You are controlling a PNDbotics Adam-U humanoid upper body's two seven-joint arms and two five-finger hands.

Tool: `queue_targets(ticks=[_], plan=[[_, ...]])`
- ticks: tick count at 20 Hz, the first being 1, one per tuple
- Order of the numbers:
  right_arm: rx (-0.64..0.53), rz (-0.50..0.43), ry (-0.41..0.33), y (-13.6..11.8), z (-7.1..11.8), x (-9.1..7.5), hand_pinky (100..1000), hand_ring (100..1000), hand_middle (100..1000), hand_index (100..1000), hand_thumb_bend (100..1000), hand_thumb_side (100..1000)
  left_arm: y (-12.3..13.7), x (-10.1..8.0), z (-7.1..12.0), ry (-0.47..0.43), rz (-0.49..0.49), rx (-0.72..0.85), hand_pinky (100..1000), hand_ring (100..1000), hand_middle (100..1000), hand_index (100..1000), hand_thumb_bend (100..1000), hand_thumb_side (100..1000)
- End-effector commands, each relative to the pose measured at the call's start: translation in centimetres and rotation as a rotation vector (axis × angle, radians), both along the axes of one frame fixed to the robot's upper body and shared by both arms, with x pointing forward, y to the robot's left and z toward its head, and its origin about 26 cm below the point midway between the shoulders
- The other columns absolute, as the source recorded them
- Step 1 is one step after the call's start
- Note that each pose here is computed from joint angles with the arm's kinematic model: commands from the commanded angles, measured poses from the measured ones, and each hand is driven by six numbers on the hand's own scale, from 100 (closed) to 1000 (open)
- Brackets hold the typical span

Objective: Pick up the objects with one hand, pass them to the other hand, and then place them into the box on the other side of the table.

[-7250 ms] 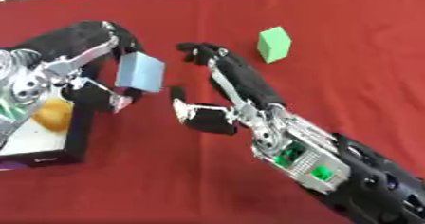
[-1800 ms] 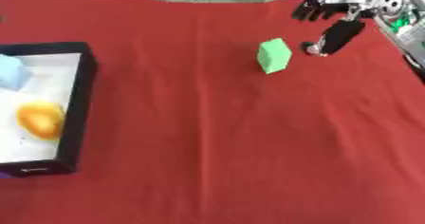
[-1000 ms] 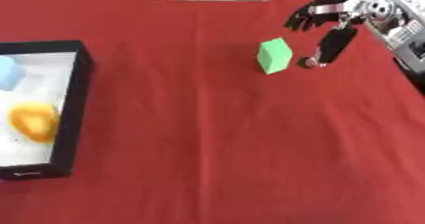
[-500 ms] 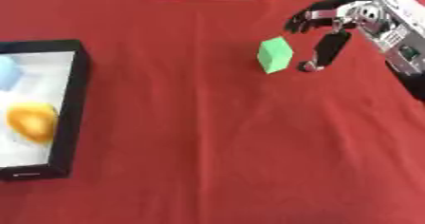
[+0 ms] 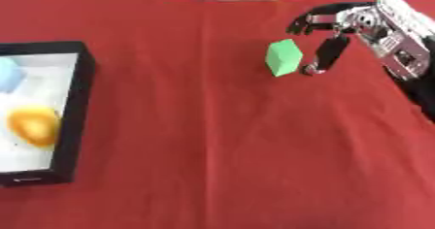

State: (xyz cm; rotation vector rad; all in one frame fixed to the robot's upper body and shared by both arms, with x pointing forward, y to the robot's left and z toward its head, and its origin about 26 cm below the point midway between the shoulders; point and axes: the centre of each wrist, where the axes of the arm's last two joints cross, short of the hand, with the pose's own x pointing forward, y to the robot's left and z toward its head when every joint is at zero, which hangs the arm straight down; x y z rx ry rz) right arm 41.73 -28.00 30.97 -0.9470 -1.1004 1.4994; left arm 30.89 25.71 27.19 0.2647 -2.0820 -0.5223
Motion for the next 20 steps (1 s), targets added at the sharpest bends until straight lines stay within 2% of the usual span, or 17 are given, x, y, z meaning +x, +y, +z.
queue_targets(ticks=[1,20], plan=[[-0.013,-0.018,-0.040,-0.47,1.07,0.03,952,912,887,929,393,100,-0.02,-0.39,0.93,-0.039,0.003,0.017,867,760,719,762,100,777],[0.001,-0.011,-0.048,-0.31,0.60,0.68,947,904,866,916,345,100,-0.04,-0.38,0.82,-0.036,0.005,0.020,872,763,723,758,100,771]])
